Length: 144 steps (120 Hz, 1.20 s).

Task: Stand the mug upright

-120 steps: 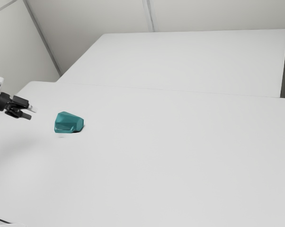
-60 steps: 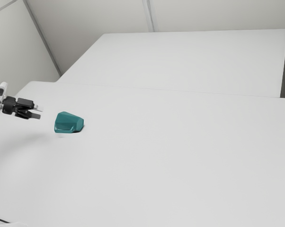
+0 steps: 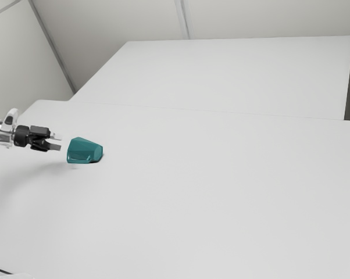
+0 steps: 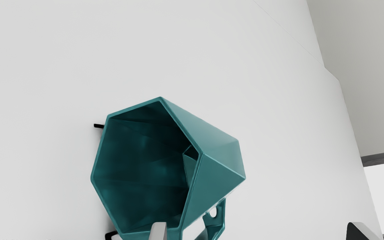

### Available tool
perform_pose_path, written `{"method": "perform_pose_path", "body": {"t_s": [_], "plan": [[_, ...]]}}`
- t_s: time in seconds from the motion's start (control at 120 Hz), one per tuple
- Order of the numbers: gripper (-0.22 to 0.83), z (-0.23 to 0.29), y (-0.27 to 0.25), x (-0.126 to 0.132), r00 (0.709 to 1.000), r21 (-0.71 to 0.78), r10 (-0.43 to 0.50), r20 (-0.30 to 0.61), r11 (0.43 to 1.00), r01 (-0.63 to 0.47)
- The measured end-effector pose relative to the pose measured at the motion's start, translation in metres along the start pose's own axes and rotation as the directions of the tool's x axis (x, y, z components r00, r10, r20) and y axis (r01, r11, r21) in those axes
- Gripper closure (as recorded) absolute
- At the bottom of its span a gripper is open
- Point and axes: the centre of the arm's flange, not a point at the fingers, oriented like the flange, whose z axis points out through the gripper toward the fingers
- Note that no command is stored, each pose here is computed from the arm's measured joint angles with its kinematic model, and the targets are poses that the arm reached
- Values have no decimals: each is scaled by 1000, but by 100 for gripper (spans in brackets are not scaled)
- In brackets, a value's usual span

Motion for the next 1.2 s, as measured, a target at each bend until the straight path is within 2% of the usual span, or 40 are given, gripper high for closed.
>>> {"method": "perform_pose_path", "body": {"t_s": [0.642,1.017,1.125,1.2], "plan": [[2,36,-5,27,999,-17,16,45,1000,-15],[2,59,-2,28,998,-43,12,67,999,-9],[7,63,-2,27,997,-48,9,73,999,-5],[16,63,-2,27,997,-49,7,72,999,-4]]}}
